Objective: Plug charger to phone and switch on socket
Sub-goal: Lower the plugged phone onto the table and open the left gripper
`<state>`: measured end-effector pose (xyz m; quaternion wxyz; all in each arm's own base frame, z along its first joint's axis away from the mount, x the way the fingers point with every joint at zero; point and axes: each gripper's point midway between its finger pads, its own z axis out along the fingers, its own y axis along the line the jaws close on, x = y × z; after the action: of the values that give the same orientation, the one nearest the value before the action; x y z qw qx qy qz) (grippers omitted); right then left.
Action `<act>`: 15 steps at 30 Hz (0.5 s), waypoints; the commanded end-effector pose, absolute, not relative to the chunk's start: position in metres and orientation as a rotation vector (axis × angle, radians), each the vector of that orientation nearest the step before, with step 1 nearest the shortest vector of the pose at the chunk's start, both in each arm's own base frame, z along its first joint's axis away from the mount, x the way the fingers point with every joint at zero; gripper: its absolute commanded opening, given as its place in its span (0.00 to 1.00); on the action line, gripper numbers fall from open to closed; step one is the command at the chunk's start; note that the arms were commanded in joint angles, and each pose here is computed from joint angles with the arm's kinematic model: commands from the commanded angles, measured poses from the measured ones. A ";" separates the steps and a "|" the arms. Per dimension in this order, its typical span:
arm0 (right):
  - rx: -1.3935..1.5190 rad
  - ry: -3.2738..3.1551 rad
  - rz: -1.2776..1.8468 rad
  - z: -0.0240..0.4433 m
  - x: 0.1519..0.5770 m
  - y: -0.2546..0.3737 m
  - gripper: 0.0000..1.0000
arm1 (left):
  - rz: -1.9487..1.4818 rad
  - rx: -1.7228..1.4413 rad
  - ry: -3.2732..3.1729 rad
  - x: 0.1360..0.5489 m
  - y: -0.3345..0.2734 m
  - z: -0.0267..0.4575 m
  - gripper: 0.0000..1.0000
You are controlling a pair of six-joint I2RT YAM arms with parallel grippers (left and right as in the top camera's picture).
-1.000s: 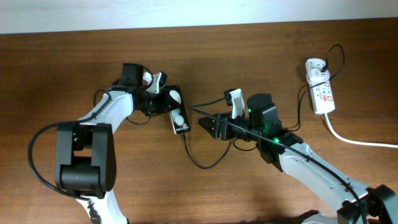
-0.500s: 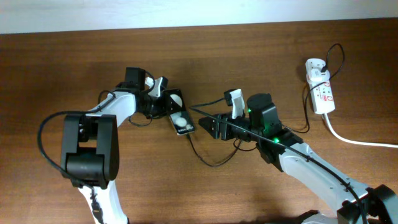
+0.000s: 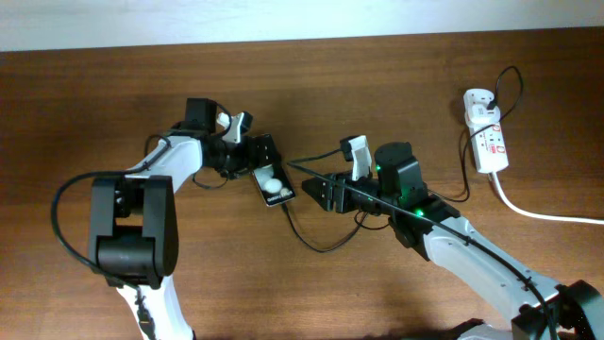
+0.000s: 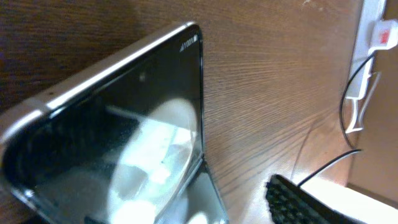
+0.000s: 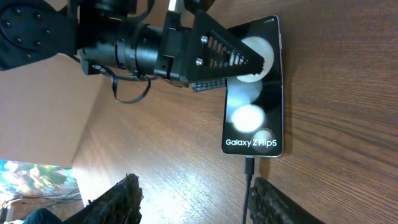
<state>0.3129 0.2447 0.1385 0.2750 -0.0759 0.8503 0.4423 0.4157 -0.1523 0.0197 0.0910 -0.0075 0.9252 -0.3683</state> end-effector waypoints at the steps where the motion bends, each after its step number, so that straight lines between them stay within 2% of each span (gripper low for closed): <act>1: -0.213 2.261 1.172 0.145 0.318 0.243 0.58 | -0.780 -0.133 2.891 0.408 -0.111 -0.022 0.81; 9: -0.213 2.261 1.172 0.145 0.318 0.243 0.59 | -0.411 -0.182 2.937 0.410 -0.071 -0.039 0.82; 12: -0.212 2.262 1.172 0.145 0.318 0.243 0.58 | -0.344 -0.193 2.932 0.413 -0.062 -0.039 0.95; 15: -0.213 2.262 1.172 0.145 0.318 0.243 0.58 | -0.346 -0.199 2.911 0.423 -0.062 -0.021 0.95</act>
<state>0.3129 0.2447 0.1384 0.2744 -0.0753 0.8505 0.4423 0.4402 -0.0924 0.0151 0.1467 -0.0400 0.9704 -0.1874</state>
